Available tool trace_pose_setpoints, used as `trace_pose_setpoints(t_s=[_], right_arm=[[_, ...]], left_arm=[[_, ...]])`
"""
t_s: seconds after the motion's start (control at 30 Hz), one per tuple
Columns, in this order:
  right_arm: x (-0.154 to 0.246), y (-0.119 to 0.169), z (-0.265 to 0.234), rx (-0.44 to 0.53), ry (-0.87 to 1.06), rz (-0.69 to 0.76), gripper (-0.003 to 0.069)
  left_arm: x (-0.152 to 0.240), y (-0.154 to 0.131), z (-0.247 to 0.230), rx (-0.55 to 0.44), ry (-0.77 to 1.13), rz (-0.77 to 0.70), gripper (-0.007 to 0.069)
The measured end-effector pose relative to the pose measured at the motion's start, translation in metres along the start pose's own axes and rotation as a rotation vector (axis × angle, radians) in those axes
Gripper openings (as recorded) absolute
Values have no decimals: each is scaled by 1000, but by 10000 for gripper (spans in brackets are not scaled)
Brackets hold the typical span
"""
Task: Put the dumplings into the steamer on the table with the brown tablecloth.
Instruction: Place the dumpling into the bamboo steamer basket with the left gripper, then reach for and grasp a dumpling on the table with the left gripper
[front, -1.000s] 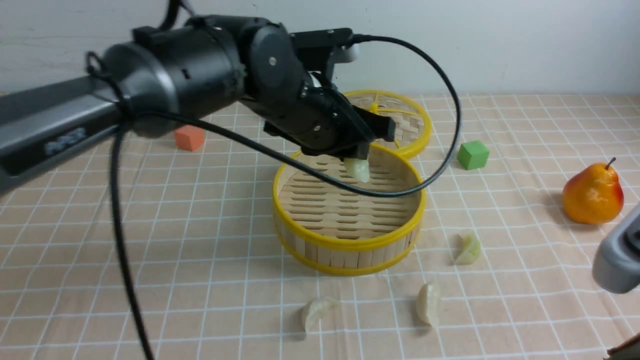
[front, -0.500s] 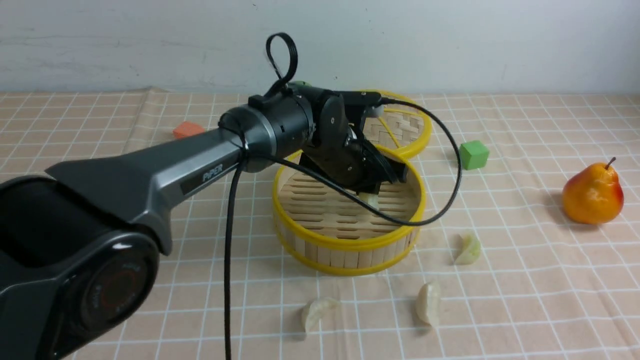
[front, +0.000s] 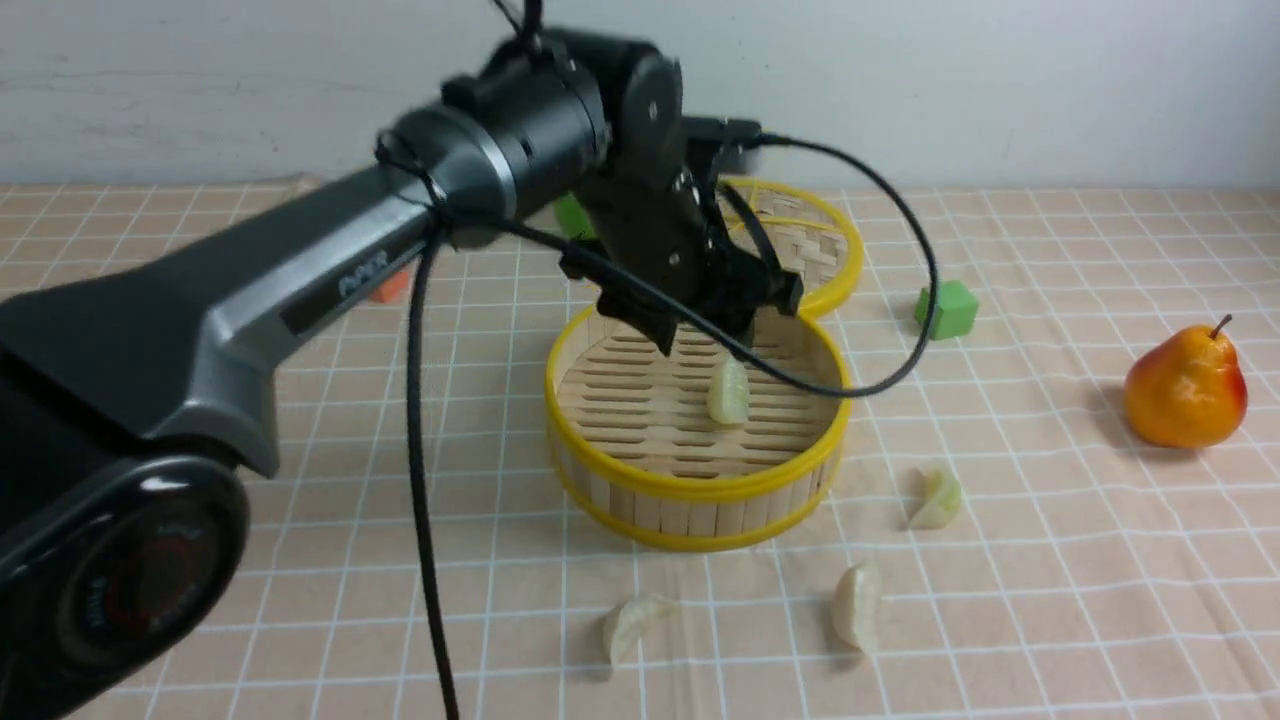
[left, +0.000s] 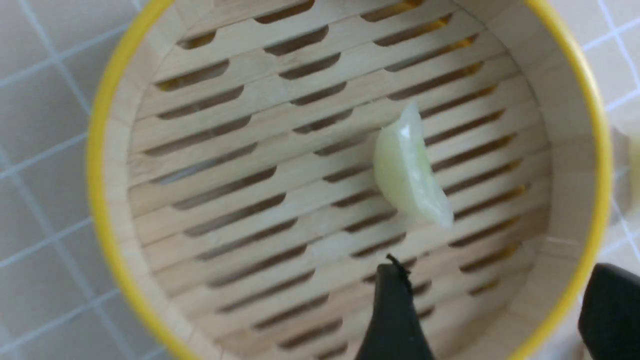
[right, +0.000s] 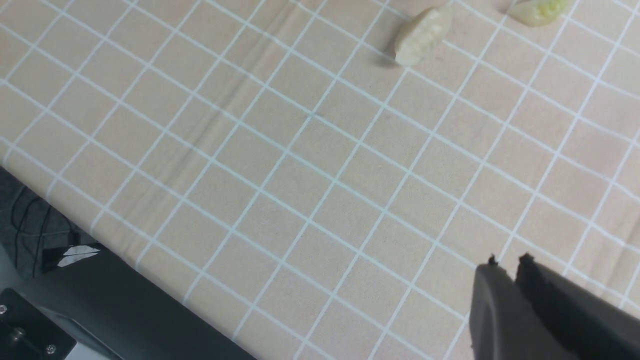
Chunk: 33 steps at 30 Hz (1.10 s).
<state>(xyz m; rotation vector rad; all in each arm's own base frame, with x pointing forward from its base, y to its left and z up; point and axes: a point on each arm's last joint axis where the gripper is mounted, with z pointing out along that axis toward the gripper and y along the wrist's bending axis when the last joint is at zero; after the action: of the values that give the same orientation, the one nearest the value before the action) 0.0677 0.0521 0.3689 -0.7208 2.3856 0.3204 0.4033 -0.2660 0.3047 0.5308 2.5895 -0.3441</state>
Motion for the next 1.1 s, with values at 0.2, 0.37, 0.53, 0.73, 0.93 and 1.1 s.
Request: trace_pose_setpoints(t_s=[0.2,0.37,0.53,0.73,0.93,1.1], right_arm=[[-4,0,0,-3,-40,0,69],[-9,1,0,-6,-104,0,73],[-13,1,-1,-7,-142,0,76],[-14,1,-1,-8,-151,0,83],[-14,1,-1,-7,-152,-8,85],[-11,0,4,-3,-136,-10,88]], left_arm=[[7,-3,-79,-33,-41,31,476],[48,-18,-114,-23,13,86,477],[86,-16,-95,-39,159,104,477],[125,-7,-38,-79,387,118,477],[137,-29,2,-75,431,209,477],[135,-35,31,-87,365,266,477]])
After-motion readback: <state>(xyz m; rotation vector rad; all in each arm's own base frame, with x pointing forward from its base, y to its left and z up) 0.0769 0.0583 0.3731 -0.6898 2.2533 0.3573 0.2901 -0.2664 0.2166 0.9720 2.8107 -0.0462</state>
